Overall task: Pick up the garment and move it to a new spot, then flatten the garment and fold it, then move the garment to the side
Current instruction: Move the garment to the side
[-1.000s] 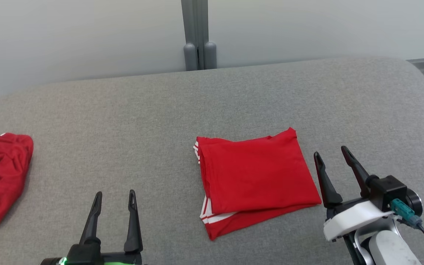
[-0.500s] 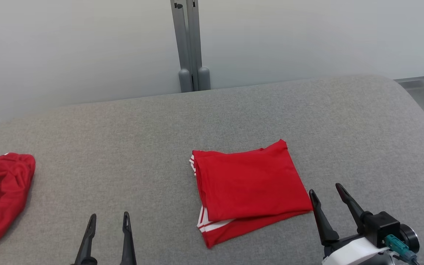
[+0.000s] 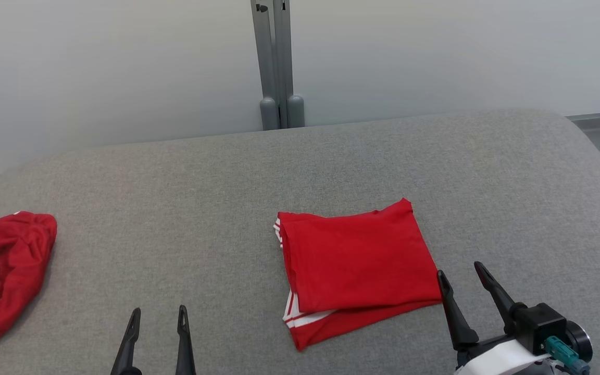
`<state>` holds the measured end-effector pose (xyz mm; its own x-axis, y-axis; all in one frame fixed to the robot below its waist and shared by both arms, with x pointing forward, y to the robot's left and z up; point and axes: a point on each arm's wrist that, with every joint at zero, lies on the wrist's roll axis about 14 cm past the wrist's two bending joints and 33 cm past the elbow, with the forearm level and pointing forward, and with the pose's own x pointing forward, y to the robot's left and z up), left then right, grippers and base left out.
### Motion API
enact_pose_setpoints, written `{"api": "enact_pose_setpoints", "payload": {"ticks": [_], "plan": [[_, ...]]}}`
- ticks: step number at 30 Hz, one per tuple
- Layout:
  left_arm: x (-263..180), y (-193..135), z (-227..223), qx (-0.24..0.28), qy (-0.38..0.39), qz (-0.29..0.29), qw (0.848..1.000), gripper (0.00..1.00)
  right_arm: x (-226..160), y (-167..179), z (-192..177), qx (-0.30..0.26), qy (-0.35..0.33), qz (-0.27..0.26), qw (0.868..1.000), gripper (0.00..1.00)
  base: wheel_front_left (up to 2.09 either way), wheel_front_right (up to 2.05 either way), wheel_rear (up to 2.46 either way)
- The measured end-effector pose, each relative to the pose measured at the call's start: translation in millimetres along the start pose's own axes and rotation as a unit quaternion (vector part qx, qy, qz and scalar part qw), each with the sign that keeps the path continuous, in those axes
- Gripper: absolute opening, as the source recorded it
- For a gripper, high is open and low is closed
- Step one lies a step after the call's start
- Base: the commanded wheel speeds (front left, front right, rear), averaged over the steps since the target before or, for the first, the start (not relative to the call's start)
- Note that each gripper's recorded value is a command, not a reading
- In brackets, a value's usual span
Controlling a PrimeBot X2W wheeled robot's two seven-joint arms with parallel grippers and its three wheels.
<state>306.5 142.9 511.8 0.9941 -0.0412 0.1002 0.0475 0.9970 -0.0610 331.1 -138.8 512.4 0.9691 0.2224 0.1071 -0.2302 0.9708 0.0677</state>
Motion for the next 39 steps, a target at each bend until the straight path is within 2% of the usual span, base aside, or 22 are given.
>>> {"api": "enact_pose_setpoints", "payload": {"ticks": [24,27,34,39], "plan": [[-1.1,-1.7,-3.5,0.0,0.006,-0.002,1.0,1.0,2.0,1.5,-0.2,0.002,0.001,0.005,1.0,1.0,0.0,0.0,0.0],[-0.1,-2.7,-4.3,-0.001,0.007,-0.003,1.0,1.0,3.1,3.4,-6.8,0.019,0.01,0.007,1.0,1.0,0.0,0.0,0.0],[10.5,-13.9,-2.3,-0.001,0.004,-0.02,1.0,1.0,28.5,1.0,-18.9,0.041,0.038,0.041,0.998,1.0,0.0,0.0,0.0],[20.0,-21.8,-0.5,0.001,0.0,-0.034,0.999,1.0,50.3,-20.3,-31.3,0.063,0.076,0.049,0.994,1.0,0.0,0.0,0.0]]}}
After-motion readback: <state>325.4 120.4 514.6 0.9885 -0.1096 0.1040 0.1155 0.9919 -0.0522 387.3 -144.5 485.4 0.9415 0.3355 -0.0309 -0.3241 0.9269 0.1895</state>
